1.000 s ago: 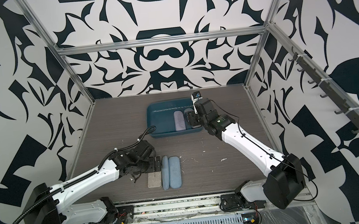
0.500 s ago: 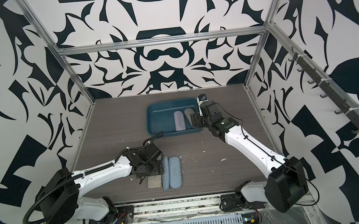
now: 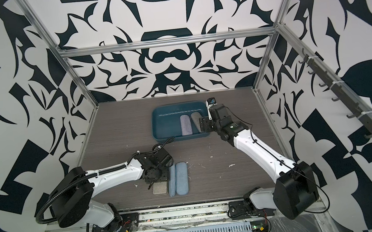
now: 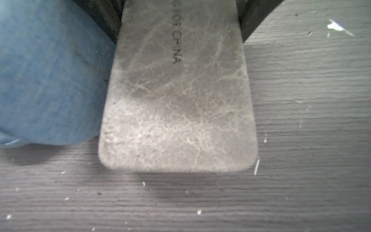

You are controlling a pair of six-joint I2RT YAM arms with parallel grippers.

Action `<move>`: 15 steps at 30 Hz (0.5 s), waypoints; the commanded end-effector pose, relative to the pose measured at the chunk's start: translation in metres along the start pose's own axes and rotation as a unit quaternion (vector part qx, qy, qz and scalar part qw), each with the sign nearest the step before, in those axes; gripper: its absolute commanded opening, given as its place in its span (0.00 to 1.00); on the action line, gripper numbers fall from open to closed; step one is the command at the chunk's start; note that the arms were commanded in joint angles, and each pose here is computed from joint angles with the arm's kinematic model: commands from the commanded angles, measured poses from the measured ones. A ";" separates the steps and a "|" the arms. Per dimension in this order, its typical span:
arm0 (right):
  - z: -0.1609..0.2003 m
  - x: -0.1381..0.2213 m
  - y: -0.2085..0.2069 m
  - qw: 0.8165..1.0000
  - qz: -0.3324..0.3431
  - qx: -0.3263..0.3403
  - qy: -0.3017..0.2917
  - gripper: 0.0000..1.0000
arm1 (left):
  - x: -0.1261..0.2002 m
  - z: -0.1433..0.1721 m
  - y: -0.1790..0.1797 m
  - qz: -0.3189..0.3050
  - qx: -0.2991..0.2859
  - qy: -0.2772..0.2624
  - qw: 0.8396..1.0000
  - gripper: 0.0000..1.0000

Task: Put the glasses cases into the storage boxes
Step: Pick up the glasses case at the center of the board.

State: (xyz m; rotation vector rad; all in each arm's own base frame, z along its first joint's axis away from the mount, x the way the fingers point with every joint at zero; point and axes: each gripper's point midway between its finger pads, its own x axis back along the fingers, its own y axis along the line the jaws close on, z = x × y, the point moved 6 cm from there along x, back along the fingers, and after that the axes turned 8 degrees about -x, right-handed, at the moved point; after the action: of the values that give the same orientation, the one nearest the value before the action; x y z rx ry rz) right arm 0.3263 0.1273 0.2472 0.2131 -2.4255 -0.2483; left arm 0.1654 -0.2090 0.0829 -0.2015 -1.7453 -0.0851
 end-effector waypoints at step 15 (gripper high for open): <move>0.000 -0.007 -0.003 1.000 -0.011 -0.019 -0.006 0.83 | 0.051 -0.018 0.001 -0.013 0.006 -0.049 0.999 0.48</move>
State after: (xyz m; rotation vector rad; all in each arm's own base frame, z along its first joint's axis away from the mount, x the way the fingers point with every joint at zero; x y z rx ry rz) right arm 0.3295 0.1265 0.2381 0.2148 -2.4027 -0.2742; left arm 0.1724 -0.2117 0.1151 -0.1972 -1.8089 -0.0763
